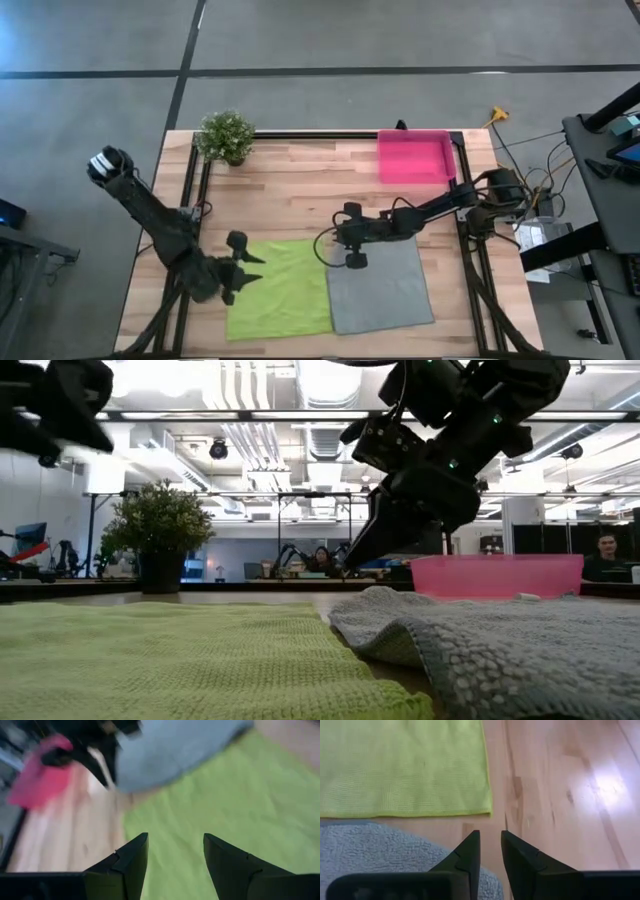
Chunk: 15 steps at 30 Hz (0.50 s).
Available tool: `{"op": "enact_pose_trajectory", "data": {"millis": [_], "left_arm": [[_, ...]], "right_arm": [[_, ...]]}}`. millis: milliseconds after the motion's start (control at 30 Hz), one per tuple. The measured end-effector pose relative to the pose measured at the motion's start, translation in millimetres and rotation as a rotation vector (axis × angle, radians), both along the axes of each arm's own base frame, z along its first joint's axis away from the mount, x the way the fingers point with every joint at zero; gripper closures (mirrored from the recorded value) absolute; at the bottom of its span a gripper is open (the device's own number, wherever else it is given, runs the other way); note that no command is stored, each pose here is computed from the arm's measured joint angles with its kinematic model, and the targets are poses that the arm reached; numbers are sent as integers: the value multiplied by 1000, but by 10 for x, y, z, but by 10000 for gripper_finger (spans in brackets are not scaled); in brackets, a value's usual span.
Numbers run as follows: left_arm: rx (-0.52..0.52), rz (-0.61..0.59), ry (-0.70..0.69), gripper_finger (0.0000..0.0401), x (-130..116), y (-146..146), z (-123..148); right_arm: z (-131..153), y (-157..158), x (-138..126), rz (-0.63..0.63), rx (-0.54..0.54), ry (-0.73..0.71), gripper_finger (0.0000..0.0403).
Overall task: Roll microfiber towels into tight, uniform cylinder then place into a basket
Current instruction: Fold the green microfiber cloth
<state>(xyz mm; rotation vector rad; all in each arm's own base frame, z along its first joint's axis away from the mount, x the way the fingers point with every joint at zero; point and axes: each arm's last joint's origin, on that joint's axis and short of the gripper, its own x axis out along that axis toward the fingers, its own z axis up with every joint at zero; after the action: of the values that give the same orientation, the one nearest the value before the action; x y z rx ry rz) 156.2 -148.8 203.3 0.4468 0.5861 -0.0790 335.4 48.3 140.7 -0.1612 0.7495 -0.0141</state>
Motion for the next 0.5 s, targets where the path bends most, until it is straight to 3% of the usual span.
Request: {"op": "enact_pose_trajectory", "data": {"millis": [100, 200, 500], "left_arm": [[32, 19, 161, 225, 122, -163, -37], [-7, 77, 282, 225, 254, -342, -11], [-316, 118, 551, 225, 540, -900, 308]], "right_arm": [[26, -25, -1, 1, -20, -20, 334], [53, -39, -6, -9, -34, -33, 335], [60, -45, -4, 29, -79, -41, 335]]}}
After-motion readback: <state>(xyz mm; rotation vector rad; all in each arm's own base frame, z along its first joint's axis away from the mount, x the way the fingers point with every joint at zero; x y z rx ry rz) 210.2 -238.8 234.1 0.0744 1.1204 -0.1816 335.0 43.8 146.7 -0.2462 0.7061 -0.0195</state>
